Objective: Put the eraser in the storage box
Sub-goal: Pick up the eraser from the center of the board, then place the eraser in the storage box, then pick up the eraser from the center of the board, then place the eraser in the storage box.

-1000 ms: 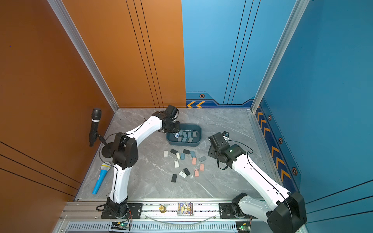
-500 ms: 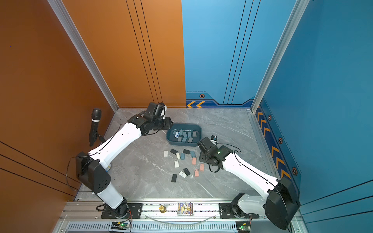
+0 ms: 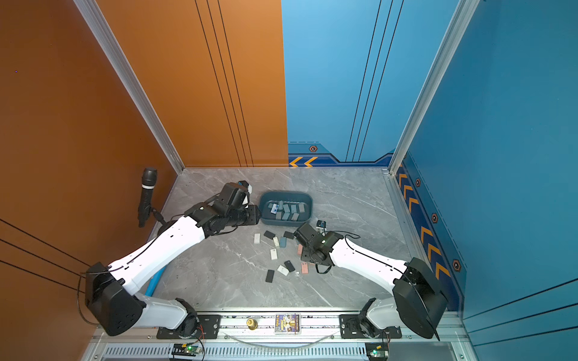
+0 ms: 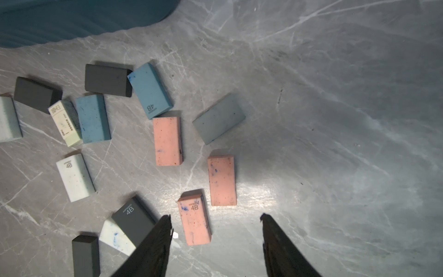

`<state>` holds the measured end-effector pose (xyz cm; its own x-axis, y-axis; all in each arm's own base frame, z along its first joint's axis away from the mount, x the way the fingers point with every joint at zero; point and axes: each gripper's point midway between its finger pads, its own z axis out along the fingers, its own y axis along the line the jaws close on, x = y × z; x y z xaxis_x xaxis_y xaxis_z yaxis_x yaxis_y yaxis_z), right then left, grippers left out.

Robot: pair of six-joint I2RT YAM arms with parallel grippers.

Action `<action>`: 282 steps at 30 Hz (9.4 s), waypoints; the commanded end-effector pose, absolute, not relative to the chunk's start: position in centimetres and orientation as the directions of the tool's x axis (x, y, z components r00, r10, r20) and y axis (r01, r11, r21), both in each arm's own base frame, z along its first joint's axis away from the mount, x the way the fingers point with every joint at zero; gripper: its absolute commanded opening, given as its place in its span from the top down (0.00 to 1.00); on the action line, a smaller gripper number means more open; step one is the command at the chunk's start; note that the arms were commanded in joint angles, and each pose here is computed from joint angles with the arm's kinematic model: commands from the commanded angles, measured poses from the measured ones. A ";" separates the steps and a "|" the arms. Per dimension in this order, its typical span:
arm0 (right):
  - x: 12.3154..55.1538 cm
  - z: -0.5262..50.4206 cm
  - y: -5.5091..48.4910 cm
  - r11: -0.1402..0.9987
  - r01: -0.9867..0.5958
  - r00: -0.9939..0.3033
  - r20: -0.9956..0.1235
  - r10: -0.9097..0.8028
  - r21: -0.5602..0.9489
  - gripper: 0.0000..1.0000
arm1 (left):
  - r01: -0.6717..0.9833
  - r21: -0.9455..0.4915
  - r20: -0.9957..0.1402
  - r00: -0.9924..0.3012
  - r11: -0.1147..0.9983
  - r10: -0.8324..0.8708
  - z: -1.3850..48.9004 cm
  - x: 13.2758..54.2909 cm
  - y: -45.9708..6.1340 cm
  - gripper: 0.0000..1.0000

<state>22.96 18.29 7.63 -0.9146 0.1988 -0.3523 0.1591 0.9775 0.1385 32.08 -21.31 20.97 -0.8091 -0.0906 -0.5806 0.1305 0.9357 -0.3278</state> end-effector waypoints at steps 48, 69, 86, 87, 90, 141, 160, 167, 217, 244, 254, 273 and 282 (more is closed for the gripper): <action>22.5 1.2 17.4 0.971 0.218 -0.941 -0.242 0.235 0.094 0.70 | 0.103 -0.296 -0.512 -0.856 0.950 -0.067 17.7 28.6 -21.4 0.60; 26.2 10.4 16.7 0.975 0.170 -0.896 -0.390 0.212 0.142 0.77 | 0.082 -0.271 -0.503 -0.861 0.959 -0.068 16.6 28.2 -20.6 0.60; 36.5 13.6 19.9 0.988 0.070 -0.901 -0.416 0.123 0.140 0.77 | 0.015 -0.193 -0.506 -0.858 0.981 -0.087 16.1 27.3 -17.0 0.59; 37.2 13.2 20.2 0.988 0.067 -0.904 -0.410 0.119 0.139 0.77 | 0.011 -0.192 -0.510 -0.856 0.981 -0.090 16.2 27.2 -16.8 0.59; 38.9 12.1 21.0 0.989 0.063 -0.914 -0.389 0.112 0.137 0.77 | -0.003 -0.182 -0.491 -0.866 0.983 -0.093 15.2 26.6 -16.0 0.59; 43.1 18.0 23.0 0.984 0.016 -0.871 -0.482 0.101 0.177 0.55 | -0.054 -0.167 -0.385 -0.916 0.984 -0.115 12.2 25.7 -14.9 0.59; 29.0 16.7 19.4 0.983 0.043 -0.875 -0.469 0.125 0.181 0.52 | 0.013 -0.102 -0.303 -0.953 0.995 -0.018 8.5 25.2 -17.4 0.55; 25.4 14.5 19.5 0.972 0.062 -0.886 -0.436 0.159 0.228 0.52 | 0.040 -0.073 -0.270 -0.963 0.997 0.019 7.2 26.1 -18.3 0.50; 22.2 12.2 17.2 0.966 0.140 -0.887 -0.407 0.219 0.216 0.52 | -0.078 -0.019 -0.308 -0.948 0.997 -0.080 1.6 32.7 -17.5 0.51; 22.3 12.1 17.3 0.966 0.145 -0.886 -0.406 0.223 0.215 0.52 | -0.100 -0.020 -0.350 -0.932 0.995 -0.100 3.9 31.2 -15.9 0.78; 22.7 12.0 17.8 0.966 0.132 -0.892 -0.399 0.213 0.220 0.52 | -0.090 -0.093 -0.460 -0.880 0.992 -0.123 10.3 32.2 -16.0 0.76; 22.1 11.7 16.3 0.955 0.165 -0.877 -0.406 0.256 0.246 0.51 | 0.086 -0.160 -0.501 -0.865 0.983 -0.005 14.2 41.3 -22.0 0.76; 21.8 11.7 14.3 0.939 0.219 -0.858 -0.407 0.314 0.264 0.51 | 0.062 -0.146 -0.452 -0.892 0.987 -0.011 10.4 44.8 -23.5 0.76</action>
<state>22.18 15.23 12.20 -0.8617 0.2875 -0.4181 0.1834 0.9447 0.2718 44.32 -23.55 10.72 -0.8817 -0.0102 -0.4717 0.0651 0.9876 -0.1430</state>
